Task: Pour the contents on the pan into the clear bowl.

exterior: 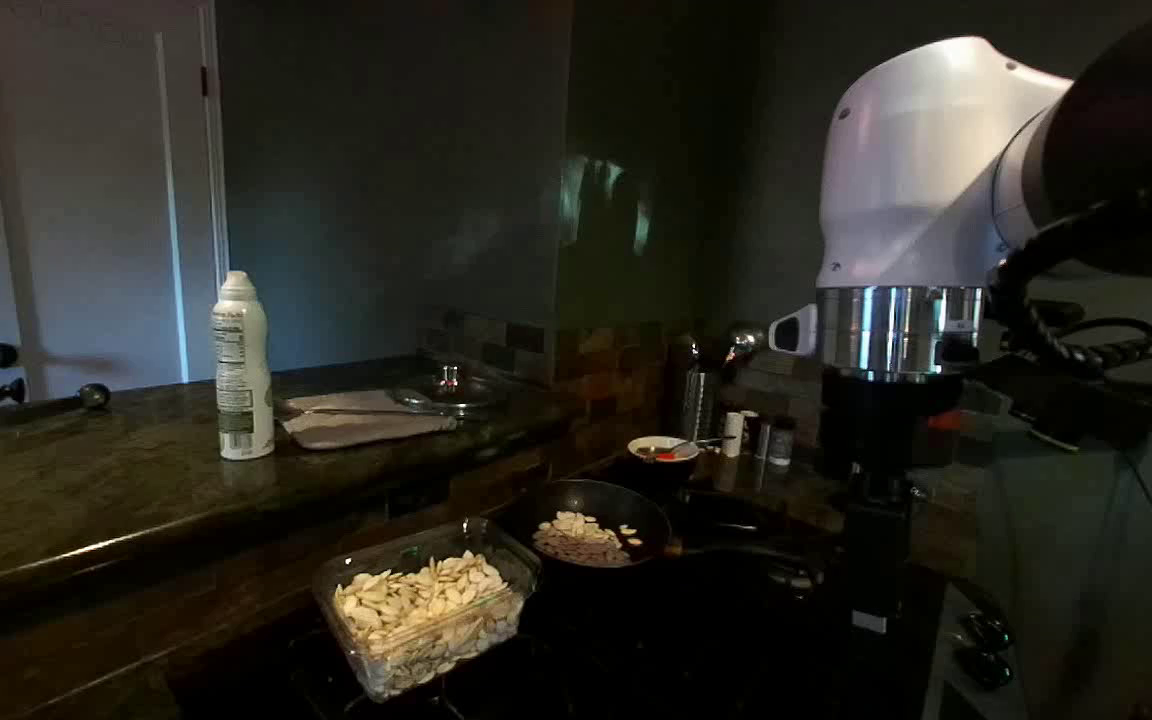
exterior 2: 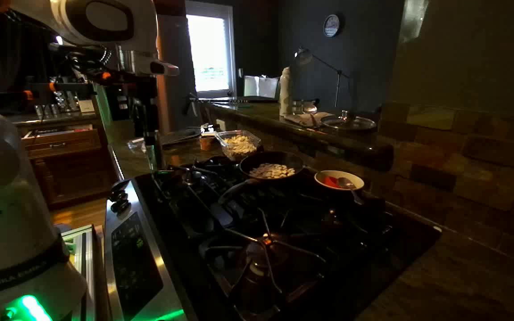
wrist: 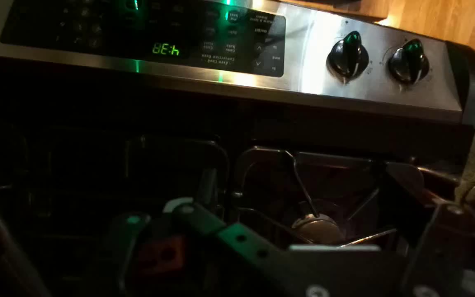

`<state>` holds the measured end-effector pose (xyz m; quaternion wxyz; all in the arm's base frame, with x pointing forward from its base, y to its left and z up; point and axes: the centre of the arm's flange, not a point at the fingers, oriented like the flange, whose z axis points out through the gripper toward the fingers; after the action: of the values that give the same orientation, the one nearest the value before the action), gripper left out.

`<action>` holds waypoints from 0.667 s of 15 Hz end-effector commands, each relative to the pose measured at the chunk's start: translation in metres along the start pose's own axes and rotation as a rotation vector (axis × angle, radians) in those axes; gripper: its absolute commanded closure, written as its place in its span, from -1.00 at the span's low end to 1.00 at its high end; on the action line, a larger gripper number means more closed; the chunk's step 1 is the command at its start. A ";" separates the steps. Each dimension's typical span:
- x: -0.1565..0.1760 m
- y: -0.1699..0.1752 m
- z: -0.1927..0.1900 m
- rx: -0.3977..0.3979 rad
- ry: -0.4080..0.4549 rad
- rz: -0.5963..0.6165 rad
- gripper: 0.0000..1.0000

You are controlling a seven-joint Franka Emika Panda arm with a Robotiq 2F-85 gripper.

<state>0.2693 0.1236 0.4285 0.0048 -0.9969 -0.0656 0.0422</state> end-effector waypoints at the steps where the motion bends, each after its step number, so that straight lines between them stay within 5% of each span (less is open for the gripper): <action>1: 0.000 0.000 0.001 0.000 -0.002 0.000 -1.00; 10: 0.001 0.000 0.002 -0.001 -0.007 0.000 -1.00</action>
<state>0.2696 0.1235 0.4262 0.0041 -0.9968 -0.0654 0.0457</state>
